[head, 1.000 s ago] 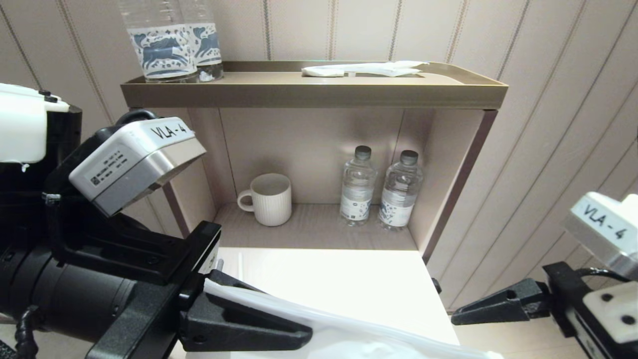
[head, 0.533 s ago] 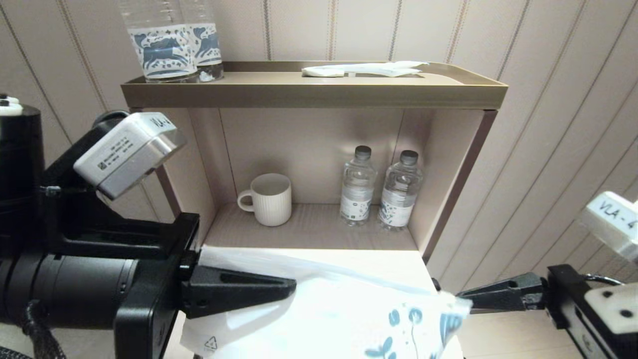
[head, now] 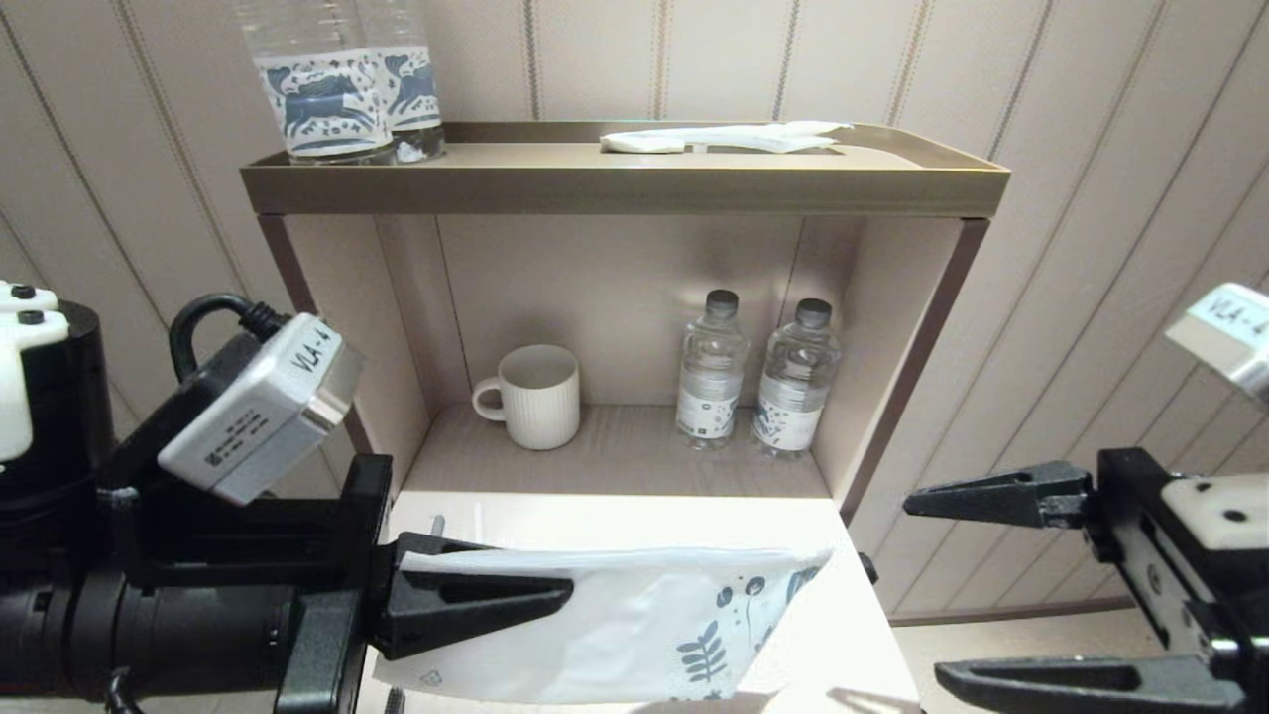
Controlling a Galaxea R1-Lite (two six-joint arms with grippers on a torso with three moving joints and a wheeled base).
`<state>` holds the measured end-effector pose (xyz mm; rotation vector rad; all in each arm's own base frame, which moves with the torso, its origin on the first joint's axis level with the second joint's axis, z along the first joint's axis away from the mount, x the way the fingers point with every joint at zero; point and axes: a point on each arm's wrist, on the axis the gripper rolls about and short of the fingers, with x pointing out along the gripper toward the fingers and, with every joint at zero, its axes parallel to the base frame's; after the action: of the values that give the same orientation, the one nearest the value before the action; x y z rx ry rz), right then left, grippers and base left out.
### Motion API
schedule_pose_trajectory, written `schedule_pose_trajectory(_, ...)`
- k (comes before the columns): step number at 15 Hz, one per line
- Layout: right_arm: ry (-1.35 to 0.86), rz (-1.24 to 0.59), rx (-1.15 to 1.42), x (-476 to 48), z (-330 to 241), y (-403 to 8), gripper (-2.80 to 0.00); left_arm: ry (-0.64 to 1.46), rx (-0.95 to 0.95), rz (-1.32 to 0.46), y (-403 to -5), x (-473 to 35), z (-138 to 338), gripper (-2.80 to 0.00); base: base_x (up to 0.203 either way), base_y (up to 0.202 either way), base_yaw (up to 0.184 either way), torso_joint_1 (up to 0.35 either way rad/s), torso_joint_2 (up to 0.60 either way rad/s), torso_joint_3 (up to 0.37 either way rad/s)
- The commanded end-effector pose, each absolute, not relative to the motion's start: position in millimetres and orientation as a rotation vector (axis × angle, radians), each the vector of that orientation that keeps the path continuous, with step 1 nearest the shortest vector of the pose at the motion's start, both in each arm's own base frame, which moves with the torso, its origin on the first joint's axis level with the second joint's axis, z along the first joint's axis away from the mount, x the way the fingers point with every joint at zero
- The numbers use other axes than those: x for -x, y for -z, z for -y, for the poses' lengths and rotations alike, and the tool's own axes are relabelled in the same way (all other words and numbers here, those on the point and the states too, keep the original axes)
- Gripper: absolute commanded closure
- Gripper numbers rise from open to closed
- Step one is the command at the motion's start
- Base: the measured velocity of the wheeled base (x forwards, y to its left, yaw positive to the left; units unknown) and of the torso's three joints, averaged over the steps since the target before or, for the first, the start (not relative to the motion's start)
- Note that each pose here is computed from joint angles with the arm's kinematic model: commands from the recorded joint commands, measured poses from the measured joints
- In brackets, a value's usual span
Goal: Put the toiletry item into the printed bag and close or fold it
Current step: Hand it to the other hand
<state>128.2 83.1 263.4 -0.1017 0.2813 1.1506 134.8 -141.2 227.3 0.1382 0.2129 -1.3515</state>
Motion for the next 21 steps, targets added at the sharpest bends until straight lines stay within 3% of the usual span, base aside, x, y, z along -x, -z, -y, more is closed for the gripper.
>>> schedule_pose_trajectory(1,-1.142,-0.290,0.100,-137,-86,-265,-2.80,1.345,-0.254,-0.175,-216,-136,142,0.00,0.000,0.000,0.000,0.000,0.00,0.000)
schedule_pose_trajectory(7,-1.150,-0.356,0.100,-154,-95,-253,-2.80,1.305,-0.601,-0.094,-185,-142,149,0.00,0.000,0.000,0.000,0.000,0.00,0.000)
schedule_pose_trajectory(13,-1.161,-0.376,0.124,-162,-100,-246,-2.80,1.289,-0.583,0.017,-201,-148,155,0.00,0.000,0.000,0.000,0.000,0.00,0.000)
schedule_pose_trajectory(21,-1.155,-0.365,0.126,-182,-111,-239,-2.80,1.328,-0.591,0.009,-197,-150,168,0.00,0.000,0.000,0.000,0.000,0.00,0.000)
